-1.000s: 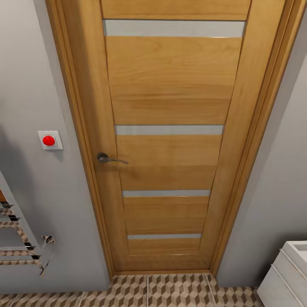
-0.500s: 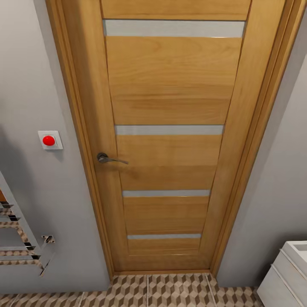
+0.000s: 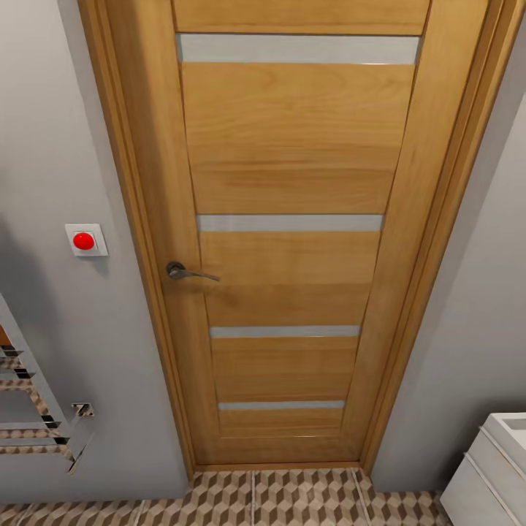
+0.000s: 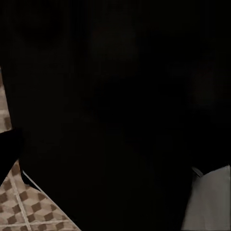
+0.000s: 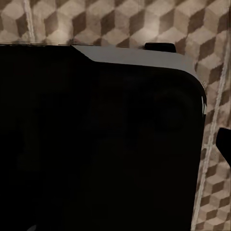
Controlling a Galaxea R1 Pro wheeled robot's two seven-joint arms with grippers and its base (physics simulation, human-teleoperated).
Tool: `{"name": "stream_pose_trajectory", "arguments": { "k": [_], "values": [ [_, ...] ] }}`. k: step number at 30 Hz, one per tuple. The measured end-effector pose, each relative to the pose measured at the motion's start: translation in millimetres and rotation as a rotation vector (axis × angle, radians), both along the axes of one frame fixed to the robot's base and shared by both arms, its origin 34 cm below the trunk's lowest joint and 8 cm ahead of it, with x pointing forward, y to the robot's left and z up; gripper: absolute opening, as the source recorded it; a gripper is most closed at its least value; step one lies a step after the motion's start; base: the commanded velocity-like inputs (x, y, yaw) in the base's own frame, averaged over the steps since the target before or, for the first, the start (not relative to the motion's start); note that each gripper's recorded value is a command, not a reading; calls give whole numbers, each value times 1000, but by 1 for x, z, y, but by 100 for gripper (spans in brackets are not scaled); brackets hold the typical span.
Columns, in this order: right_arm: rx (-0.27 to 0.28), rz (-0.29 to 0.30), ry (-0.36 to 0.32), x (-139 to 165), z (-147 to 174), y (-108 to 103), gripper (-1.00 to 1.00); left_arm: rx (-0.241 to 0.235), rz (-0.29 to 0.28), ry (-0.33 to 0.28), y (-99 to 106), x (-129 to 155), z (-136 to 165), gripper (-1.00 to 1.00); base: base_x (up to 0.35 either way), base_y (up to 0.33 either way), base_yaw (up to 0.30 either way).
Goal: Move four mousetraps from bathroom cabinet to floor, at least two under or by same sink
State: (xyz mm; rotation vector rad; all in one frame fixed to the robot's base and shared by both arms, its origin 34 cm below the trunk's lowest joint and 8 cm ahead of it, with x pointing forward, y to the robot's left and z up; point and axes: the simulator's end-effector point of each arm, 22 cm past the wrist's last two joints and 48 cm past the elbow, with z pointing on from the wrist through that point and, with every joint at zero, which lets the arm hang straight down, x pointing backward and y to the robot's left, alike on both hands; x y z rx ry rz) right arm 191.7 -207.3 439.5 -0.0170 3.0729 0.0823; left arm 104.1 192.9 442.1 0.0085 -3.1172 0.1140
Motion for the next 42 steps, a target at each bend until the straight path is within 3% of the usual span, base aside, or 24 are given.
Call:
{"name": "stream_pose_trajectory", "arguments": {
  "k": [4,9,11,16,23,30,34,37,42],
  "values": [
    [-1,-2,-74,37,4,-1,100,6,3,-66,3,32,0,100,0,0,0],
    [-14,1,-200,98,15,-11,100,22,9,-196,15,95,6,100,0,0,0],
    [-22,7,-264,129,24,-17,100,33,12,-270,24,130,13,100,0,0,0],
    [-40,18,-365,185,44,-28,100,63,13,-367,46,186,29,100,0,0,0],
    [-61,21,-406,245,65,-41,100,86,13,-388,62,229,46,100,0,0,0],
    [-116,20,-459,310,93,-83,100,101,32,-448,73,283,66,100,0,0,0],
    [-141,18,-481,327,103,-102,100,112,63,-475,84,305,74,100,0,0,0],
    [-157,17,-496,336,110,-115,100,133,111,-496,105,320,80,100,0,0,0],
    [-167,17,-503,339,112,-122,100,154,158,-517,126,331,87,100,0,0,0]
  ]
}}
